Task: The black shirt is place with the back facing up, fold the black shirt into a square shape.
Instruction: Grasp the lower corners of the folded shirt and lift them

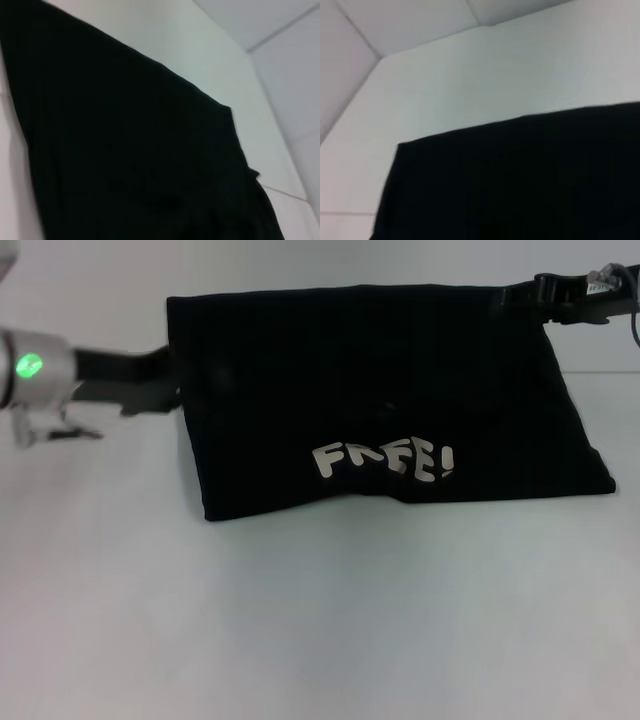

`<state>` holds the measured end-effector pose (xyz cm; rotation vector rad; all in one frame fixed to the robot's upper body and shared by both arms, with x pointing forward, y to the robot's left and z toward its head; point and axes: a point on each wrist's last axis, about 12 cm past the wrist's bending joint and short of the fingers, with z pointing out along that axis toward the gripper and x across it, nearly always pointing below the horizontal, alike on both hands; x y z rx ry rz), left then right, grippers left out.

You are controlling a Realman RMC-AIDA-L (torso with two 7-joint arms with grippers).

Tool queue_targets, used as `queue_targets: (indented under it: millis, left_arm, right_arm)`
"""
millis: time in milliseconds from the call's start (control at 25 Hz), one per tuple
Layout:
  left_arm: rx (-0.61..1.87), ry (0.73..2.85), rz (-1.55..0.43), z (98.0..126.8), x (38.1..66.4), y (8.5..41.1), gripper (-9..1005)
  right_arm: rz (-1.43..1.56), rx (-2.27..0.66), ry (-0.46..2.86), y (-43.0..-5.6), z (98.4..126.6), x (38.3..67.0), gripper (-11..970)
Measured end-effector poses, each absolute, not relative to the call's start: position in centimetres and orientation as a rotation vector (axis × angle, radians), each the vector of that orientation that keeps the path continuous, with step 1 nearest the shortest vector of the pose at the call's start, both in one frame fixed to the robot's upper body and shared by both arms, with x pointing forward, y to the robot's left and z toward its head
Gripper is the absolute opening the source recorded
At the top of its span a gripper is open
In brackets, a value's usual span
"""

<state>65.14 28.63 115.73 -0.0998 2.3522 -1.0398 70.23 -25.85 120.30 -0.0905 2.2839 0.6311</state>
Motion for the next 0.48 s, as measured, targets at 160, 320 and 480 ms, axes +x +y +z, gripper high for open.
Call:
queue_targets:
  millis: [160,320,480]
  left_arm:
    - [-0.104,2.364,-1.071,113.6,62.6,30.9,615]
    - [-0.120,2.389,-1.051,111.4,61.0,31.3,628]
    - [-0.162,2.396,-1.023,109.3,60.5,30.7,640]
  right_arm:
    - [0.675,-0.112,2.319,-25.7,120.7,69.8,640]
    - [0.660,-0.122,2.357,-25.8,120.8,69.6,675]
    - [0.656,-0.121,2.365,-25.9,120.7,69.5,676]
